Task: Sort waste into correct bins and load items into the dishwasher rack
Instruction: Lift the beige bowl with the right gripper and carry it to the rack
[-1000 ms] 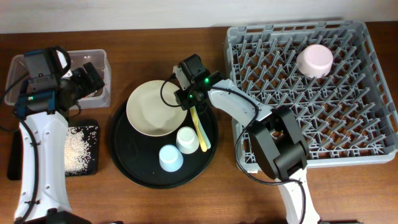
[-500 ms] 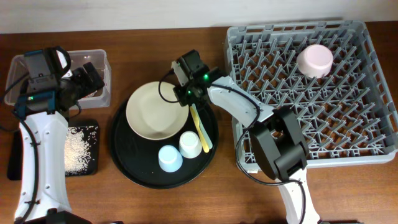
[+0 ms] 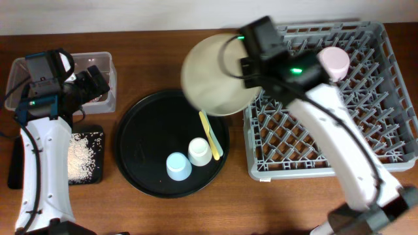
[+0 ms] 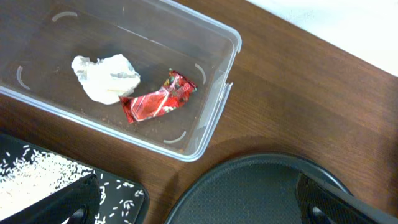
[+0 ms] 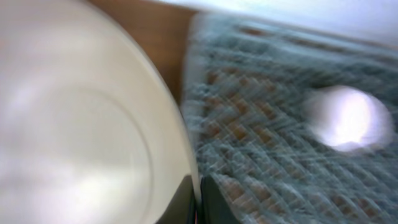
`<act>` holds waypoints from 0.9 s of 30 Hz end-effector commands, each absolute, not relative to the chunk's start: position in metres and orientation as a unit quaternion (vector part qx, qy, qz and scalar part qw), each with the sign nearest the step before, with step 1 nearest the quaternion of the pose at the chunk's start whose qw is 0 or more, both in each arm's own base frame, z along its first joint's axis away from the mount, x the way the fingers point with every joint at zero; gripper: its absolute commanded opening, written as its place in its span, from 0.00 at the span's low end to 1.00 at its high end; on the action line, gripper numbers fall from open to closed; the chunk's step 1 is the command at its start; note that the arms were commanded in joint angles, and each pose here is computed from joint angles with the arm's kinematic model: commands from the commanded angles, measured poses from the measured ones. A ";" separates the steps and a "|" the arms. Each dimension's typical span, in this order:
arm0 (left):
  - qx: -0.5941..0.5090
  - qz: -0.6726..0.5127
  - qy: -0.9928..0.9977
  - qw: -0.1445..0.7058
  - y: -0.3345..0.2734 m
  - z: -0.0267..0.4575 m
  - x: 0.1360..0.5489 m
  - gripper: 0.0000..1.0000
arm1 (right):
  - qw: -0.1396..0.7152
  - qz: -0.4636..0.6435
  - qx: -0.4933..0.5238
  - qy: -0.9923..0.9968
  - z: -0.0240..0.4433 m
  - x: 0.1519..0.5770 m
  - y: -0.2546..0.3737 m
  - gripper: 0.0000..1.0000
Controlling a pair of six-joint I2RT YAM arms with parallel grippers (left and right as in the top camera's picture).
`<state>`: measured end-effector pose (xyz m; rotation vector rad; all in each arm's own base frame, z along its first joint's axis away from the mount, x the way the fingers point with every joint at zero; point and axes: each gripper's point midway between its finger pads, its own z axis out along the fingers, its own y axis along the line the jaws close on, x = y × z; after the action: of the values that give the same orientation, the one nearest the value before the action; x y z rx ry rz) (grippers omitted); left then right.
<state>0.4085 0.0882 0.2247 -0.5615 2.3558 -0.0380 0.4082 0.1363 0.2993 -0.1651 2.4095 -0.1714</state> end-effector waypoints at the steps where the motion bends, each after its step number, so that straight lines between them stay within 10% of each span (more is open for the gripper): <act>1: -0.217 -0.014 0.907 0.361 0.090 0.232 0.410 0.99 | 0.380 -0.205 0.057 0.900 0.352 0.375 0.032 0.04; 17: -0.217 -0.014 0.907 0.361 0.090 0.232 0.410 0.99 | 0.212 -0.459 0.537 0.675 0.365 0.196 -0.253 0.04; 27: -0.217 -0.014 0.907 0.361 0.090 0.232 0.410 0.99 | 0.063 -0.498 0.402 0.765 0.268 0.276 -0.265 0.04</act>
<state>0.4085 0.0882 0.2247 -0.5615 2.3558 -0.0380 0.2494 -0.2717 0.2880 1.4072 2.1880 -1.3637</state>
